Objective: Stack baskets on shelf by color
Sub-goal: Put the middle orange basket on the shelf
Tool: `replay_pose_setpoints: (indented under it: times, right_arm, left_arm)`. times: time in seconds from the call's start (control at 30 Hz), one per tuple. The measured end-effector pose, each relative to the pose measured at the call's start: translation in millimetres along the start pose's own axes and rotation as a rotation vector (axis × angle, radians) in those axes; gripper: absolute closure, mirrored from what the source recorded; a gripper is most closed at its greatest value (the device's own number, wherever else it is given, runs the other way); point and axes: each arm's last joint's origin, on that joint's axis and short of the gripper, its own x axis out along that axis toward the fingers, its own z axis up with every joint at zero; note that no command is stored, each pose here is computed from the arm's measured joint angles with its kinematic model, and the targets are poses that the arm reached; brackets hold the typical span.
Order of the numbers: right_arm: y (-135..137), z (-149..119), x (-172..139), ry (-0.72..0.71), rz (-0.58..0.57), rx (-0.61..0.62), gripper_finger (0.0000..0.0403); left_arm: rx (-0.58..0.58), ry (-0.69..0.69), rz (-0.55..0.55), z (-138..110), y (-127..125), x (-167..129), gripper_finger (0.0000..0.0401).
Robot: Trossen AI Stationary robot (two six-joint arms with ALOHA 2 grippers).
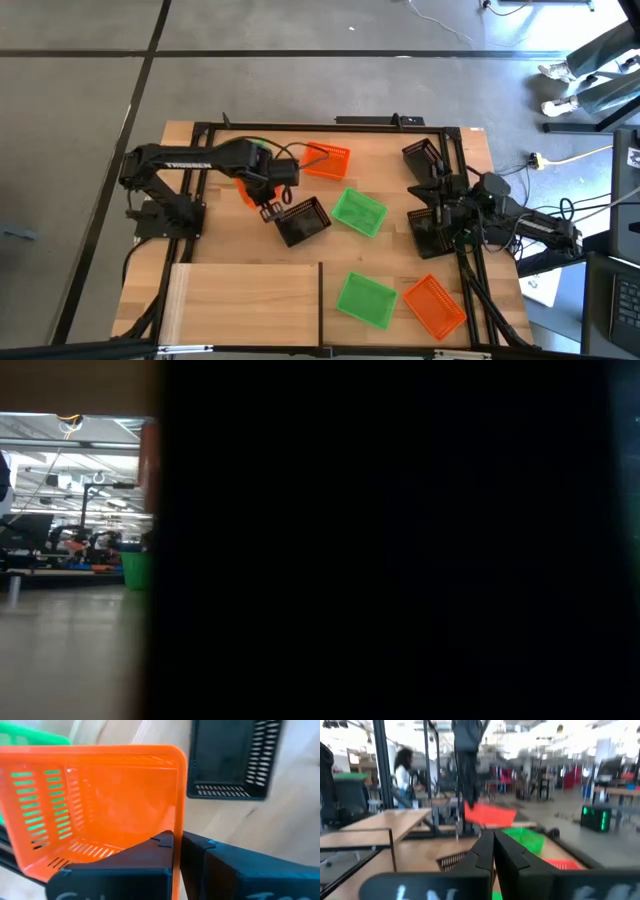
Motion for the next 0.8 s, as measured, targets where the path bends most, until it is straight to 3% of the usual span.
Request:
replay_pose_setpoints:
  times: [0.3,0.47,0.63,0.8]
  right_arm:
    - [1,61,9,0.215,-0.053,0.005,0.0391]
    - [-4,83,27,0.330,-0.092,0.029,0.0391]
    - [-9,103,47,0.364,-0.103,0.036,0.0391]
    - [-11,122,60,0.412,-0.105,0.052,0.0391]
  left_arm:
    - [0.220,-0.058,-0.090,-12,-12,-63,0.0401]
    - [0.300,-0.092,-0.244,-22,-26,-88,0.0401]
    - [0.401,-0.078,-0.322,-43,-51,-99,0.0401]
    - [0.394,-0.046,-0.346,-67,-73,-103,0.0401]
